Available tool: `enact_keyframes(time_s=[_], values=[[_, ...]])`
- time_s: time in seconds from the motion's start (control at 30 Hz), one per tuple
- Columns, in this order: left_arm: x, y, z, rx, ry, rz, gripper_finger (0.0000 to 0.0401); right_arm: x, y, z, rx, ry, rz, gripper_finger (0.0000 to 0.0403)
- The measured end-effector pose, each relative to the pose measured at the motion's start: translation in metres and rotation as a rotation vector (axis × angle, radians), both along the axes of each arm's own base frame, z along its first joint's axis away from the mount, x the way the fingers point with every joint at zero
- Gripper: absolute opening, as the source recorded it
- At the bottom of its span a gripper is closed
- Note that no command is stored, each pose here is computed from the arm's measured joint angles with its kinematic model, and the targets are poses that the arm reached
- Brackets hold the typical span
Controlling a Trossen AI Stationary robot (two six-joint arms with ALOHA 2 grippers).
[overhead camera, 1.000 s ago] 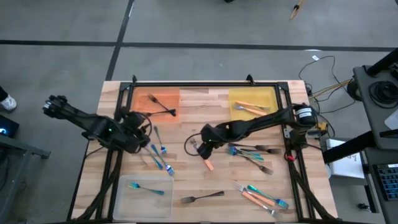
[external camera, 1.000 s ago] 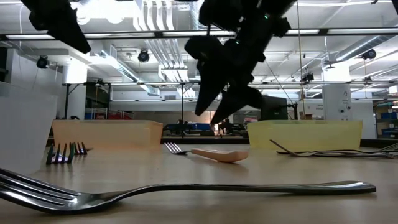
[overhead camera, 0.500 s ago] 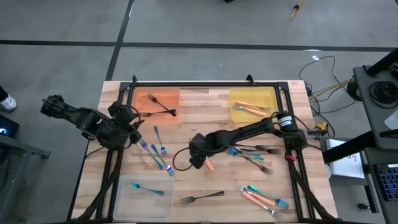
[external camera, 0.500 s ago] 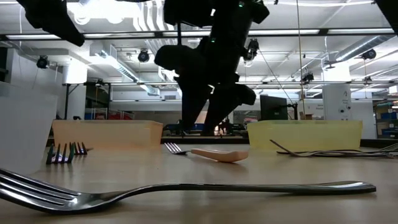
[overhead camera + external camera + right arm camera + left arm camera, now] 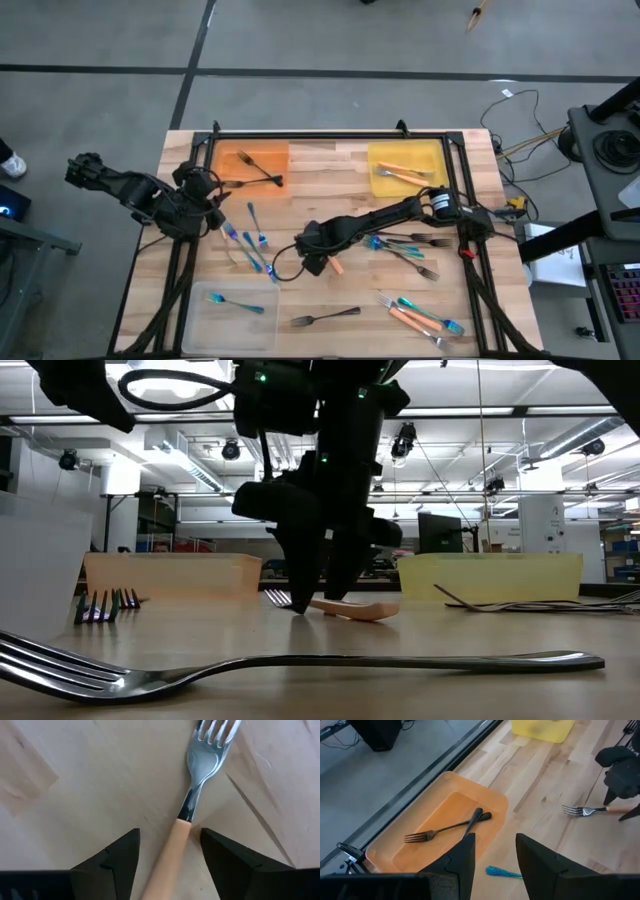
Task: Sort silverware by color (type)
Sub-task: Put the orange fork into the yellow bin
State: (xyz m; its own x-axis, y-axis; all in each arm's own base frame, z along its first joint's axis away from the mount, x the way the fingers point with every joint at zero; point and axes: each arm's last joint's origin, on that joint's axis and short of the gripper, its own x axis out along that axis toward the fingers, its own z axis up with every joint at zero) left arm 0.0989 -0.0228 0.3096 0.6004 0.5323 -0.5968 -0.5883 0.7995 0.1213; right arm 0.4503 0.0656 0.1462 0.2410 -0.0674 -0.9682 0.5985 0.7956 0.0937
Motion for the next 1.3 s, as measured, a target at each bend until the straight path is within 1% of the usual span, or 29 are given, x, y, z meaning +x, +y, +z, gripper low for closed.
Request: enact_keyframes(time_s=[0.1,0.2,0.3,0.53,0.57,0.73,0.83,0.9,1.0,1.07,1.2,1.3], values=[[0.0,0.0,0.0,0.0,0.0,0.0,0.0123,0.0,0.0,-0.002,-0.009,0.009,0.036,0.0199],[0.0,0.0,0.0,0.001,0.0,0.0,0.0123,0.0,-0.002,-0.003,-0.015,0.022,0.069,0.0179],[0.0,0.0,0.0,0.002,0.0,0.001,0.0123,-0.001,-0.007,-0.004,-0.013,0.041,0.082,0.0143],[0.0,0.0,0.0,0.022,-0.009,0.012,0.0123,-0.001,-0.015,-0.004,-0.021,0.05,0.111,0.0037],[0.0,0.0,0.0,0.022,-0.009,0.012,0.0123,-0.001,-0.015,-0.003,-0.024,0.049,0.123,0.0029],[0.0,0.0,0.0,0.022,-0.009,0.012,0.0123,-0.003,-0.016,0.01,-0.048,0.031,0.158,0.0028],[0.0,0.0,0.0,0.024,-0.01,0.013,0.0123,-0.008,-0.019,0.031,-0.068,0.009,0.174,0.0028],[0.0,0.0,0.001,0.024,-0.011,0.014,0.0123,-0.015,-0.022,0.053,-0.084,-0.007,0.176,0.0028],[0.0,0.001,0.001,0.026,-0.013,0.015,0.0123,-0.03,-0.031,0.079,-0.107,0.013,0.177,0.0028],[0.0,0.001,0.001,0.038,-0.02,0.023,0.0123,-0.042,-0.04,0.095,-0.154,0.035,0.158,0.0028],[0.0,0.001,0.001,0.046,-0.025,0.028,0.0123,-0.073,-0.064,0.135,-0.211,0.06,0.102,0.0028],[0.0,0.002,0.002,0.06,-0.035,0.04,0.0123,-0.095,-0.09,0.151,-0.243,0.08,0.034,0.0028]])
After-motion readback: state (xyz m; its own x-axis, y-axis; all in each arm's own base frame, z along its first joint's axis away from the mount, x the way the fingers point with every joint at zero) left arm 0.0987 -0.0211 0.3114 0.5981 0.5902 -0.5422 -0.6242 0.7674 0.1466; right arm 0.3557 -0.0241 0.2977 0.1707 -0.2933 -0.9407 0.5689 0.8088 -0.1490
